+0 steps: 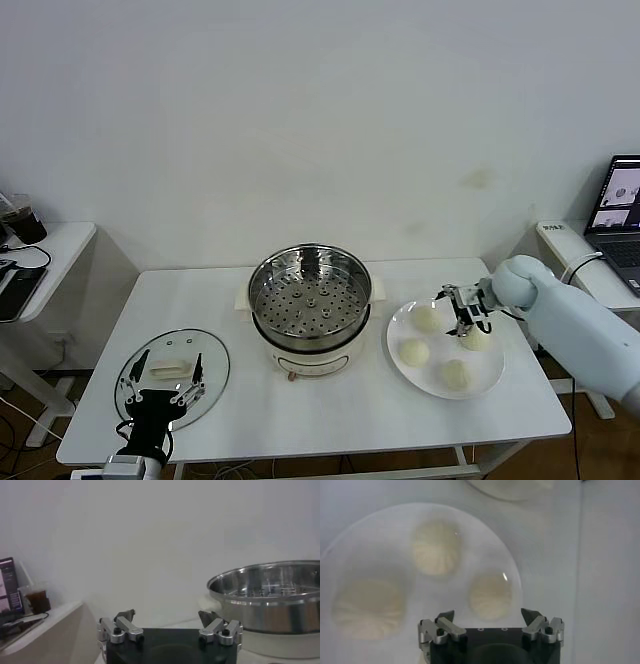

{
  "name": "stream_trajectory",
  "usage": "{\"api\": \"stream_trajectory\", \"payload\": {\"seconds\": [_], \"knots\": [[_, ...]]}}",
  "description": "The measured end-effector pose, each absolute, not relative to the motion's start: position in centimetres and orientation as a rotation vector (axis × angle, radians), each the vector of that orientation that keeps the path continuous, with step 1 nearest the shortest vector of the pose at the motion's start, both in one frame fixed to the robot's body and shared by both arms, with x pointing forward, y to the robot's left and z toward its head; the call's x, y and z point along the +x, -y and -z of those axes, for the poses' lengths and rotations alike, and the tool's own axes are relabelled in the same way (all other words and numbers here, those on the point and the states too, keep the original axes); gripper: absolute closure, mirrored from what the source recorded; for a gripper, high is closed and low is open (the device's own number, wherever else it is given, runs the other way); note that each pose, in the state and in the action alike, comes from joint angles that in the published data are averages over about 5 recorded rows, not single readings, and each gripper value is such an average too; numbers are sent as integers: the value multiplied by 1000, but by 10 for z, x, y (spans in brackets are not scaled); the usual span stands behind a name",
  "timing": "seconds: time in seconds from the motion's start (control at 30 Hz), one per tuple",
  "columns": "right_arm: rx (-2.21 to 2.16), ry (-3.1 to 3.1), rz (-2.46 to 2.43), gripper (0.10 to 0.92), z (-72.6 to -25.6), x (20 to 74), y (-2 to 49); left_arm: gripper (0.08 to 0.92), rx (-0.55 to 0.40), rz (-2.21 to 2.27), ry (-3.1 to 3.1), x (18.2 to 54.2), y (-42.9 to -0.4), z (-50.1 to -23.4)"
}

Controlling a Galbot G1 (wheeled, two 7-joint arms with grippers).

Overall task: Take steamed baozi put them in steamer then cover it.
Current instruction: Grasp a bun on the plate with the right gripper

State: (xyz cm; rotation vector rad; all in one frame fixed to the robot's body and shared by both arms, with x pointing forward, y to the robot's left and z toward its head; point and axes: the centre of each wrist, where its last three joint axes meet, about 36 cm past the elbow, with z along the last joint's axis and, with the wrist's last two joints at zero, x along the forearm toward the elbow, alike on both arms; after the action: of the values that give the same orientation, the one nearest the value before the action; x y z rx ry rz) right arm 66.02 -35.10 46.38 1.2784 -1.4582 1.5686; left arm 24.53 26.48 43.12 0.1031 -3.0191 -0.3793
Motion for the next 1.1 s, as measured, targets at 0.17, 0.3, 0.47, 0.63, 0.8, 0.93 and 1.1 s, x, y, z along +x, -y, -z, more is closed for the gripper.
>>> {"api": "stream_trajectory", "payload": {"seconds": [0.17, 0.3, 0.47, 0.63, 0.8, 0.93, 1.1], "knots": [[1267, 1429, -1557, 200, -458, 677, 338, 177, 106, 394, 3022, 246, -268, -433], [1263, 1413, -1545, 205, -454, 687, 328, 177, 106, 401, 3021, 246, -269, -434], [1262, 1387, -1534, 229, -449, 695, 317, 177, 103, 409, 3022, 246, -270, -435], [1261, 1371, -1531, 270, -449, 700, 308, 177, 100, 410, 3025, 246, -270, -436], [1254, 1351, -1527, 324, -447, 702, 306, 177, 96, 406, 3029, 245, -268, -438], [1251, 1335, -1527, 356, -447, 703, 305, 177, 96, 404, 3031, 244, -267, -440], [1252, 1322, -1531, 378, -450, 705, 304, 177, 94, 398, 3031, 244, -266, -441]]}}
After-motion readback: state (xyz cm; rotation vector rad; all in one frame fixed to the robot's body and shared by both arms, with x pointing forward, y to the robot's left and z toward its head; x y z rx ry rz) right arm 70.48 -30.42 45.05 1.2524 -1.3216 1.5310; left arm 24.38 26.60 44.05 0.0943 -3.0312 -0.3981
